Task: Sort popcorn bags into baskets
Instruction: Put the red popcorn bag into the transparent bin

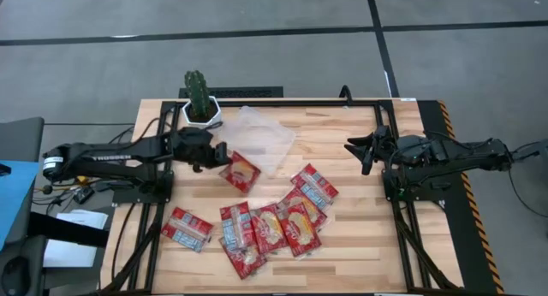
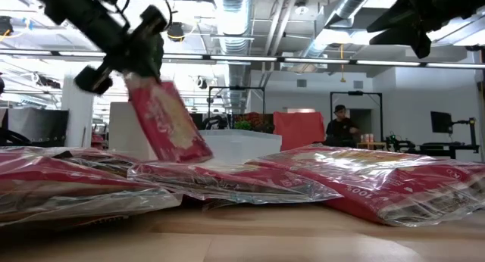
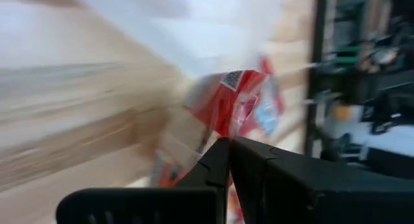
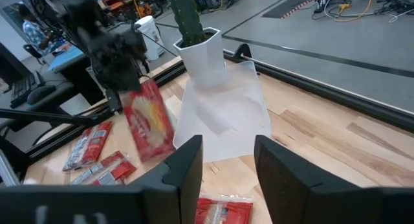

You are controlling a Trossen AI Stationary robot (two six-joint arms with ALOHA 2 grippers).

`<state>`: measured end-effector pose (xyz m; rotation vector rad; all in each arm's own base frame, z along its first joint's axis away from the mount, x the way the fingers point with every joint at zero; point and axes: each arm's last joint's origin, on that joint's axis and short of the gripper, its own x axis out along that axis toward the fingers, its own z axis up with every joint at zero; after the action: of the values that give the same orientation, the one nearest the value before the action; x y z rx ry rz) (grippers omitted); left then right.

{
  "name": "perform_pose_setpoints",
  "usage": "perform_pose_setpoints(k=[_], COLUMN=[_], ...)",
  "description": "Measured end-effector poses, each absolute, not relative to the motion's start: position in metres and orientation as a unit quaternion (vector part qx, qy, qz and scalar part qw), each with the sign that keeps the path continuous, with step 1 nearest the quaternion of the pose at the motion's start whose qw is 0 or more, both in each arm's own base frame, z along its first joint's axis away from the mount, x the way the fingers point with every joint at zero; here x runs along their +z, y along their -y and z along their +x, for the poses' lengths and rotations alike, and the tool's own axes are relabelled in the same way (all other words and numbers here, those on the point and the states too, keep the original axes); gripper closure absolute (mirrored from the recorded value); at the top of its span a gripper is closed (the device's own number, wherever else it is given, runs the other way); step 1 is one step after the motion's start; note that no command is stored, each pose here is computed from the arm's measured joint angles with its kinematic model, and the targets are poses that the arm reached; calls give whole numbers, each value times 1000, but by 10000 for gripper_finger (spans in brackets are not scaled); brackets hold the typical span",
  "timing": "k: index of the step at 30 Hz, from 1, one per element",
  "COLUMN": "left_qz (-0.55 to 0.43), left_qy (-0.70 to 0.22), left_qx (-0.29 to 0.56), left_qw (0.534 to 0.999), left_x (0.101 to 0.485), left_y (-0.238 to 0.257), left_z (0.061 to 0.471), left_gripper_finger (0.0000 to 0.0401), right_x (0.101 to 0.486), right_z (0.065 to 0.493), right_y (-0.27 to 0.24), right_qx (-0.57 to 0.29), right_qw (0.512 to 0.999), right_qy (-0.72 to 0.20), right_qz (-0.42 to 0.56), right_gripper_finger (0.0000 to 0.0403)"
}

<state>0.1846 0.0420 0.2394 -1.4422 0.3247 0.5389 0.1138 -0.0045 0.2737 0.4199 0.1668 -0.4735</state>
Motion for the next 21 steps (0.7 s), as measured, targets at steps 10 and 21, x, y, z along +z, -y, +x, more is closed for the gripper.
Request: perform_pose_setpoints(k=[10, 21], left_qz=[-644, -501], left_qy=[-32, -268], left_qx=[223, 208], left_qw=[732, 797], left_x=[304, 278], left_y=[-47, -34], left_z=[191, 188], left_gripper_finger=[401, 347], right_x=[274, 267], right_z=[114, 116], right_y=[5, 3], right_qx=[-232, -213], right_qw=[950, 955], right_qy=[-85, -129], right_qz=[194, 164], right_gripper_finger=[254, 248])
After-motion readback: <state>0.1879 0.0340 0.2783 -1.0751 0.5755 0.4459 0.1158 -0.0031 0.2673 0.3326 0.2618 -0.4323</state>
